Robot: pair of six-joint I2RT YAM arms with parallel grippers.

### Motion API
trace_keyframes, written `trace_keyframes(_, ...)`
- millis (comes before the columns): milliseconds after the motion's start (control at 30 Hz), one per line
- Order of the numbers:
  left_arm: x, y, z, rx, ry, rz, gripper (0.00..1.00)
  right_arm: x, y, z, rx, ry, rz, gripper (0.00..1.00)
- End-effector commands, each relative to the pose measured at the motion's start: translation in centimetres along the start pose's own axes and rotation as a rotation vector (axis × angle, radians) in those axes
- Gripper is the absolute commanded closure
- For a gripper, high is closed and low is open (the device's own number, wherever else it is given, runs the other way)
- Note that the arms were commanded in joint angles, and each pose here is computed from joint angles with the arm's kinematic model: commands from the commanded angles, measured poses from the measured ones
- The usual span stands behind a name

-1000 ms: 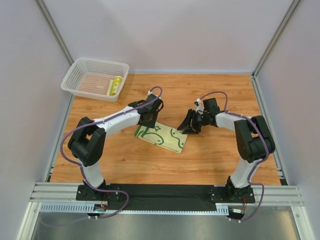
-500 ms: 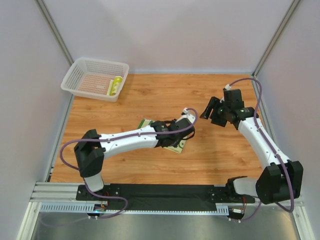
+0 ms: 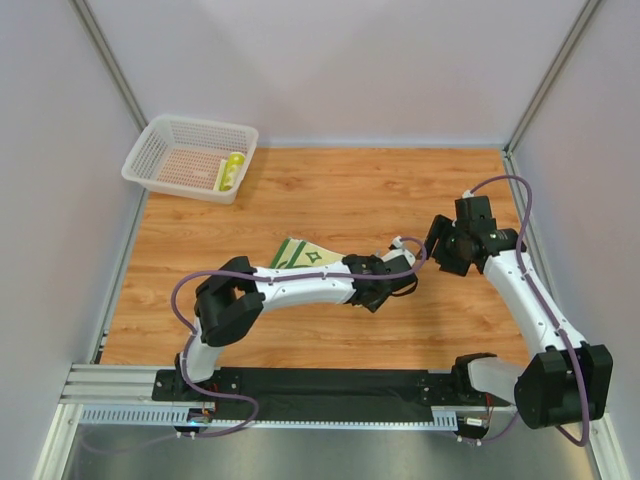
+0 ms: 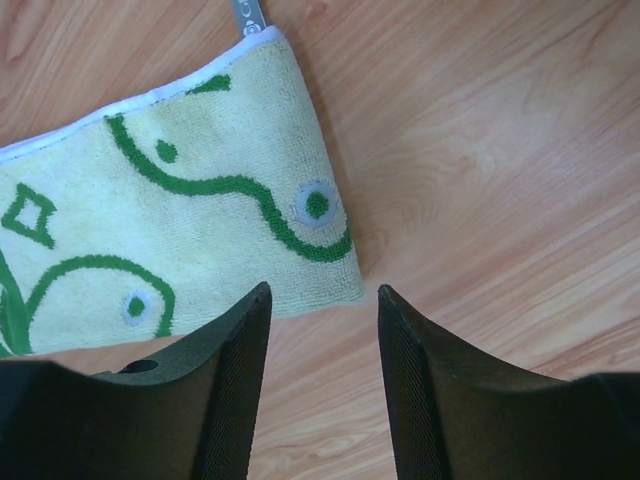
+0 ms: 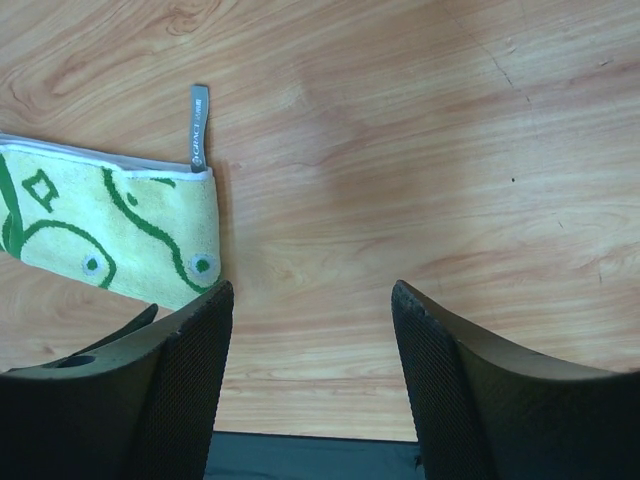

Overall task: Roll the towels
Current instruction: Roll the towel

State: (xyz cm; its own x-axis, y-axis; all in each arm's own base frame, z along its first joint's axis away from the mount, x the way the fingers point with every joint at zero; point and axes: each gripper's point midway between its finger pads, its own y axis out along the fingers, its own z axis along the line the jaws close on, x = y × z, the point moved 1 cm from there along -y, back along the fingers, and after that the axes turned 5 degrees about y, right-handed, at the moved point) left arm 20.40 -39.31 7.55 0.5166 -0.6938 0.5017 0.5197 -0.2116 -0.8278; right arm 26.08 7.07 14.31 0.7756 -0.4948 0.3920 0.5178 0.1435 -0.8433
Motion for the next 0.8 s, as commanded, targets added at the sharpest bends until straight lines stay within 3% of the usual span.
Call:
trace_keyframes(0,0.4,0.2,-0.9,-0.017,-0.015,0.004,0.47,0.2,-0.1,-0.4,-0.010,-0.014,-0.015,0.34)
trace_keyframes(133,-1.0,1.7,-1.3,-0.002,-0.013,0.043,0.53,0.1,0.2,-0.4,-0.011,-0.015,-0.007,0.35)
trace_keyframes(567,-4.4,4.4,-1.2,0.026,-0.043,0.092,0.55,-0.3,0.6,-0.7,-0.015,-0.015,0.009,0.37)
trace_keyframes(700,-5.3,5.0,-0.8,0.012,-0.078,0.098,0.72,-0.7,0.7,-0.3,0.010,-0.016,0.032,0.37)
trace_keyframes(767,-5.5,4.6,-0.6,-0.003,-0.098,0.079,0.88,-1.4,0.8,1.0,0.092,-0.022,0.071,0.36)
